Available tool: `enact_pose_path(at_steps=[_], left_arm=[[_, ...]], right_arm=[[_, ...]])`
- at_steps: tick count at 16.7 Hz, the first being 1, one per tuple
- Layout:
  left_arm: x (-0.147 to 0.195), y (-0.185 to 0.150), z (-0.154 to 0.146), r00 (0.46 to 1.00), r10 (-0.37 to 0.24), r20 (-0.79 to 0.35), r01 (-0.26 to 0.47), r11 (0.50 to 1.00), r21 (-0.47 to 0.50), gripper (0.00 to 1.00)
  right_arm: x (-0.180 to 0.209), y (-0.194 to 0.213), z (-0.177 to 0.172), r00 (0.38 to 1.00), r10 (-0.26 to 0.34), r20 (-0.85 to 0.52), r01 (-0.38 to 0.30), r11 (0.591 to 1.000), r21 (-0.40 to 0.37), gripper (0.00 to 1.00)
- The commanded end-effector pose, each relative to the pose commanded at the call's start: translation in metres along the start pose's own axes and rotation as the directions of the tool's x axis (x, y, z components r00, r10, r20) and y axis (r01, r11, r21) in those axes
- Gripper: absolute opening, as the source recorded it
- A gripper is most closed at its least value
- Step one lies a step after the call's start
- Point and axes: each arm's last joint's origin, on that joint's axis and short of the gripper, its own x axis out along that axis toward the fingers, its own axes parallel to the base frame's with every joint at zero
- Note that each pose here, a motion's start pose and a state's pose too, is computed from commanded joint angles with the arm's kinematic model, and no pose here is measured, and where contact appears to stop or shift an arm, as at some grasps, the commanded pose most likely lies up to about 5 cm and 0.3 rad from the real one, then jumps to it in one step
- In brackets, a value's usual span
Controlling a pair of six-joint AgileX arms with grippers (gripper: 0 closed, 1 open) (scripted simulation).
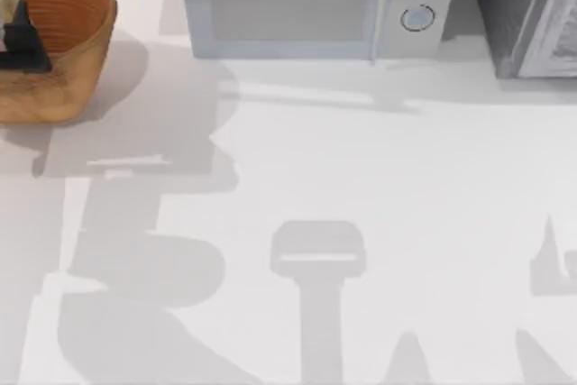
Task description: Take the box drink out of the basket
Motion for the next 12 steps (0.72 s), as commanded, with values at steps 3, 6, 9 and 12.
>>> enact_pose_path(at_steps=[3,6,9,12], left_arm=[[0.01,0.0,-0.005,1.0,0.0,-0.019,-0.001,1.0,-0.007,1.0],[0.029,0.001,-0.005,1.0,0.0,-0.019,-0.001,1.0,-0.007,1.0],[0.045,0.001,-0.007,1.0,0.0,-0.018,-0.001,1.0,-0.007,1.0],[0.05,0.001,-0.007,1.0,0.0,-0.019,-0.001,1.0,-0.007,1.0]], right_arm=[[0.0,0.0,0.0,1.0,0.0,0.0,0.0,1.0,0.0,1.0],[0.0,0.0,0.0,1.0,0.0,0.0,0.0,1.0,0.0,1.0],[0.0,0.0,0.0,1.0,0.0,0.0,0.0,1.0,0.0,1.0],[0.0,0.0,0.0,1.0,0.0,0.0,0.0,1.0,0.0,1.0]])
